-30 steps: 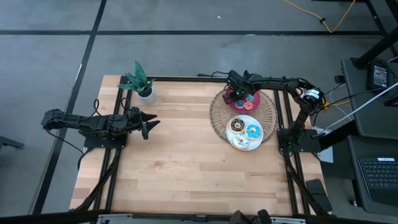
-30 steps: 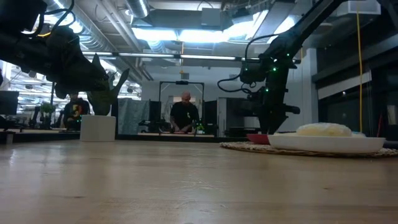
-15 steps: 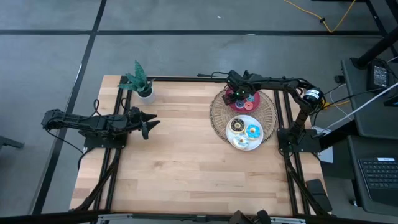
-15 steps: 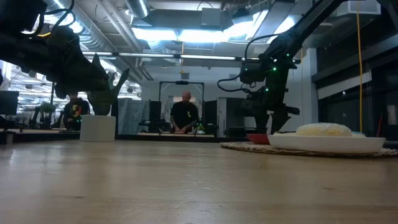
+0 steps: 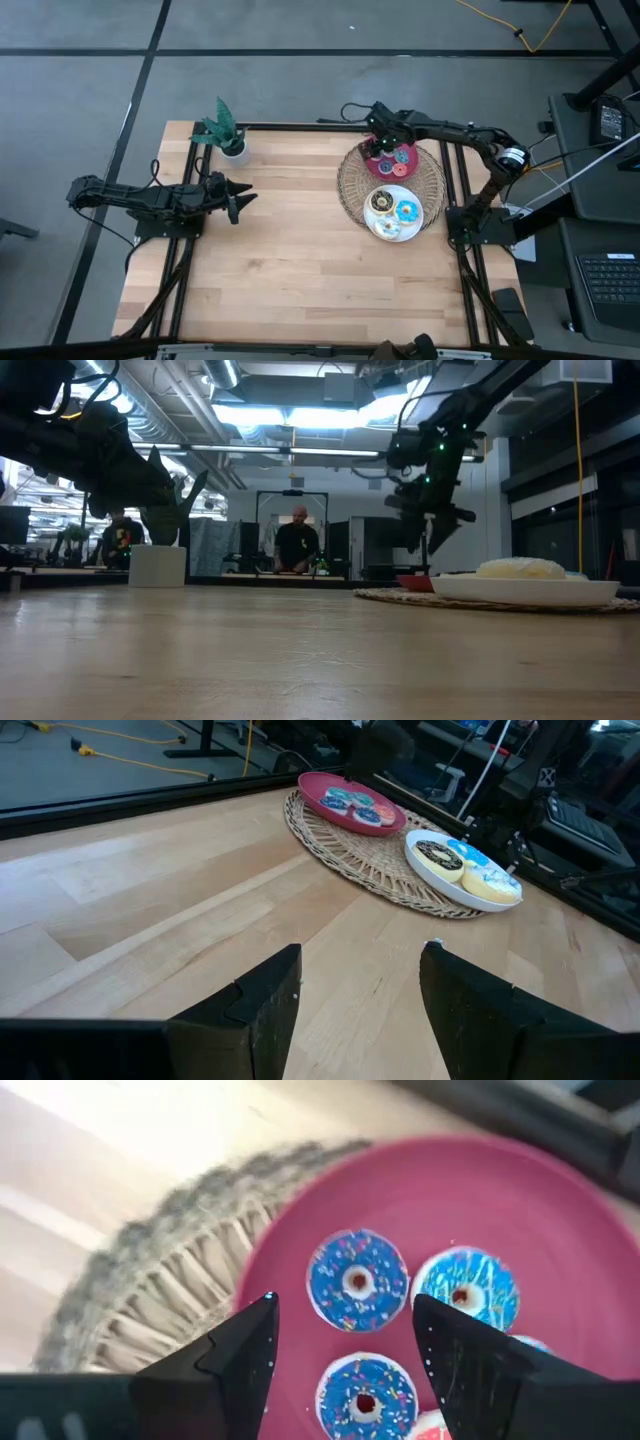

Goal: Pick & Place donuts
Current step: Return to home position

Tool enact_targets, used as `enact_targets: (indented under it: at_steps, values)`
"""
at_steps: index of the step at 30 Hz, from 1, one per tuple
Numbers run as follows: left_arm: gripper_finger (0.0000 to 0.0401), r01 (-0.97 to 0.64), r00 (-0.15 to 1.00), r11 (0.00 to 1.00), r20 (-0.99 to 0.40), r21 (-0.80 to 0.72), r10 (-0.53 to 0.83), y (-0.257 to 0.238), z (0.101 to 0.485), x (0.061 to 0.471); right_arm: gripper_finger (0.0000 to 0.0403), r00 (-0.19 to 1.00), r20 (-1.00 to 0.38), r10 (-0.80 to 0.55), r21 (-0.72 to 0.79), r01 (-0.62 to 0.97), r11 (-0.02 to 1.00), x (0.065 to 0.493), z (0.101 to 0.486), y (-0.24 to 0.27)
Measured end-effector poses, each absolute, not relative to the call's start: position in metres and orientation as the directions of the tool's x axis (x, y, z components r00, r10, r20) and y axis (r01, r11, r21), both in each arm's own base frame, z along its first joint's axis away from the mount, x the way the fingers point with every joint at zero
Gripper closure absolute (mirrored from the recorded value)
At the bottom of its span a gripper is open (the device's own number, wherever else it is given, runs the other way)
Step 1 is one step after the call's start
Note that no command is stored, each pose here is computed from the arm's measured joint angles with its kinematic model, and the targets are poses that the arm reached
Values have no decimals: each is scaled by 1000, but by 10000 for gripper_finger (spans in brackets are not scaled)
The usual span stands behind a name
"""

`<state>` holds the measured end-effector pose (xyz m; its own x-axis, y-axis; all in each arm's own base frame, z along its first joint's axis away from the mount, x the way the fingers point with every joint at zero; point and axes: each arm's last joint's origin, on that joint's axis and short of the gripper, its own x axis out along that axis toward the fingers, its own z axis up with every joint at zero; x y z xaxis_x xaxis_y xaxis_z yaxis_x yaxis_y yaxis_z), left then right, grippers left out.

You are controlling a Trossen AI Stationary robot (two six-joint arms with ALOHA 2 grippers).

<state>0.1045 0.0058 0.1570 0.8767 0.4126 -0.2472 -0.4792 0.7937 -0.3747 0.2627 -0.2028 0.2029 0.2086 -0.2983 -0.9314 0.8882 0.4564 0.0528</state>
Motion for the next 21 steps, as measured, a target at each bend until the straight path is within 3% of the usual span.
enact_targets:
  at_steps: [21]
  values:
    - [205, -479, 877, 794, -247, -374, 413, 6, 157, 104, 171, 472, -814, -339, 46, 634, 772, 282, 277, -132]
